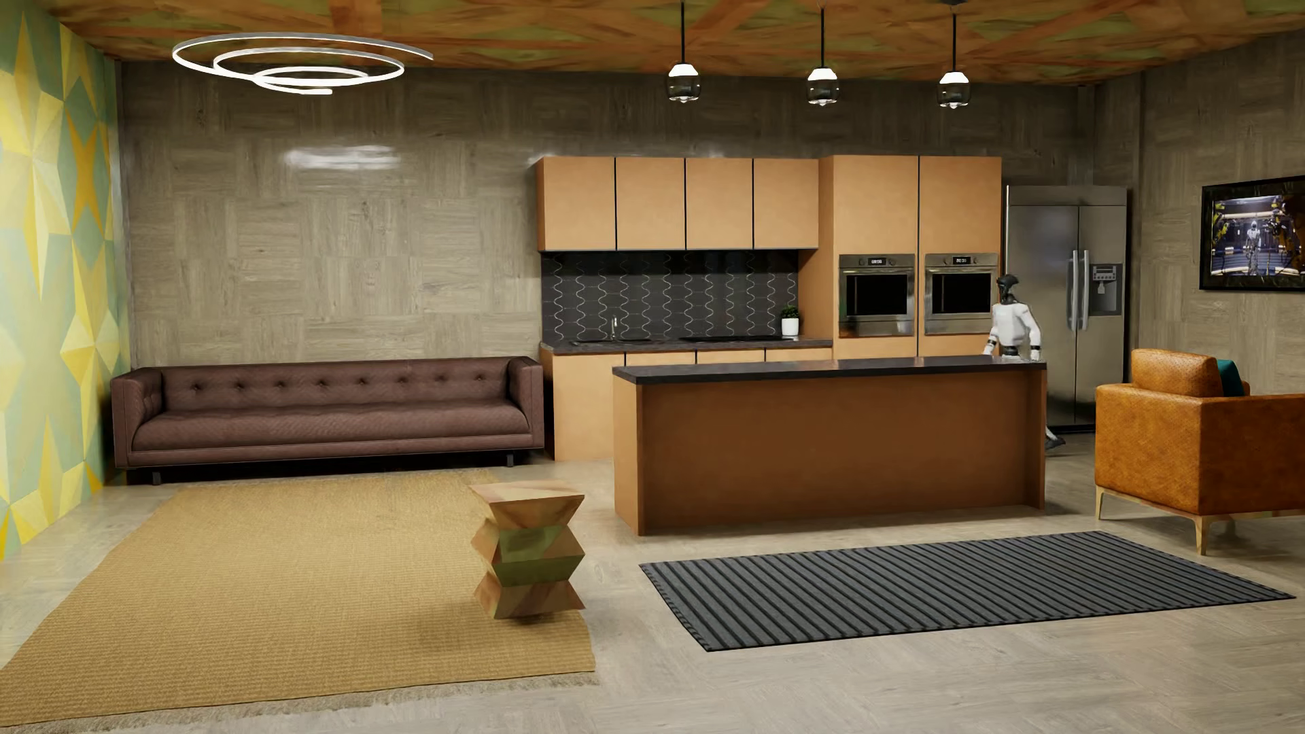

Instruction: Circle the counter

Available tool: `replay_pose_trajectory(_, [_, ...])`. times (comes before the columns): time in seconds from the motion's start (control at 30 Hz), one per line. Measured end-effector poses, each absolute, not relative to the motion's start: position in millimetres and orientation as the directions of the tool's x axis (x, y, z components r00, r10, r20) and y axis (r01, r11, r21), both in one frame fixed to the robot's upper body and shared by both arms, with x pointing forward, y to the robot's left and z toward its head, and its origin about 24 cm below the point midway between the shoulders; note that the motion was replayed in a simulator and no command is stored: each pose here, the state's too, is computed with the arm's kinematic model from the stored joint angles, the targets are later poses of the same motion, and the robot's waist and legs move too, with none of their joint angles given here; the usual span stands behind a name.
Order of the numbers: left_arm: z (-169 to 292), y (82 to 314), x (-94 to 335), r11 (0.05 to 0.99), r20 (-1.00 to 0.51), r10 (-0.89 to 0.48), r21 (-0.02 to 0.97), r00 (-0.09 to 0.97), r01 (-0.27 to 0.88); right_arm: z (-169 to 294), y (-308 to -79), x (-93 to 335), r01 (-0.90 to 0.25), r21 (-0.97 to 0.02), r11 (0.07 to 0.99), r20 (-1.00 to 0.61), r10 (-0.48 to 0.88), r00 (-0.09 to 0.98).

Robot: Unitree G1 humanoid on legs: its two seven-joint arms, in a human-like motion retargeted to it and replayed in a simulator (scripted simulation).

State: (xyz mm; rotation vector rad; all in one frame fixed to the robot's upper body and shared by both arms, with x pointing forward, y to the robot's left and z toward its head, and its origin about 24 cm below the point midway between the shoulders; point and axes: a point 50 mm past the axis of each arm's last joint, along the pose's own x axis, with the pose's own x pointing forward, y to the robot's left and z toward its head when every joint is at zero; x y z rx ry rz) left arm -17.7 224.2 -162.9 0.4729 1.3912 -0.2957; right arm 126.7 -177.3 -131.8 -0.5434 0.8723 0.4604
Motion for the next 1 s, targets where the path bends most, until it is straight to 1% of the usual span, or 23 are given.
replay_pose_trajectory(0.07, [-163.2,227.9,-21.2,0.869,-0.985,0.089,0.148,0.145,0.473,-144.4,-176.2,99.2,-0.617,-0.211,0.758,-0.865,0.149,0.479])
replay_pose_trajectory(0.13, [-164.3,226.3,-18.4,0.864,-0.986,0.085,0.146,0.145,0.483,-155.8,-183.2,69.2,-0.637,-0.175,0.751,-0.917,0.111,0.382])
replay_pose_trajectory(0.2, [-163.8,219.3,-0.3,0.865,-0.976,0.057,0.152,0.208,0.477,-159.4,-190.4,49.0,-0.643,-0.156,0.750,-0.941,0.086,0.328])
replay_pose_trajectory(0.27, [-161.0,211.4,24.9,0.865,-0.956,0.023,0.166,0.293,0.473,-160.7,-194.1,33.2,-0.618,-0.138,0.774,-0.952,0.068,0.298])
replay_pose_trajectory(0.33, [-154.5,210.6,48.3,0.876,-0.925,0.012,0.193,0.380,0.442,-161.8,-197.2,21.2,-0.632,-0.125,0.765,-0.963,0.059,0.262])
replay_pose_trajectory(0.43, [-141.8,209.7,83.1,0.865,-0.869,-0.016,0.235,0.494,0.442,-160.3,-200.2,11.0,-0.616,-0.118,0.779,-0.967,0.052,0.250])
replay_pose_trajectory(0.5, [-135.2,211.2,102.2,0.858,-0.839,-0.021,0.263,0.543,0.441,-159.7,-201.4,7.9,-0.614,-0.116,0.781,-0.968,0.050,0.246])
replay_pose_trajectory(0.53, [-134.4,212.6,106.2,0.862,-0.834,-0.014,0.269,0.551,0.429,-159.9,-202.1,6.4,-0.610,-0.115,0.784,-0.969,0.046,0.242])
replay_pose_trajectory(0.6, [-140.2,216.4,93.3,0.881,-0.857,0.016,0.256,0.514,0.398,-161.4,-202.2,0.5,-0.612,-0.106,0.784,-0.975,0.040,0.220])
replay_pose_trajectory(0.67, [-150.4,216.6,65.3,0.882,-0.904,0.029,0.224,0.426,0.414,-163.5,-201.9,-2.1,-0.629,-0.099,0.771,-0.980,0.036,0.197])
replay_pose_trajectory(0.73, [-153.6,216.0,46.2,0.884,-0.925,0.030,0.202,0.379,0.422,-163.7,-204.3,11.6,-0.581,-0.128,0.804,-0.972,0.016,0.236])
replay_pose_trajectory(0.8, [-156.4,217.0,30.4,0.880,-0.943,0.035,0.187,0.332,0.437,-160.7,-205.6,34.8,-0.583,-0.163,0.796,-0.954,0.023,0.299])
replay_pose_trajectory(0.9, [-156.0,225.2,14.1,0.884,-0.954,0.061,0.188,0.293,0.428,-144.4,-202.8,81.3,-0.576,-0.231,0.784,-0.887,0.073,0.455])
replay_pose_trajectory(1.0, [-157.1,226.1,2.1,0.889,-0.963,0.070,0.178,0.259,0.421,-126.2,-207.6,125.4,-0.531,-0.307,0.790,-0.810,0.075,0.581])
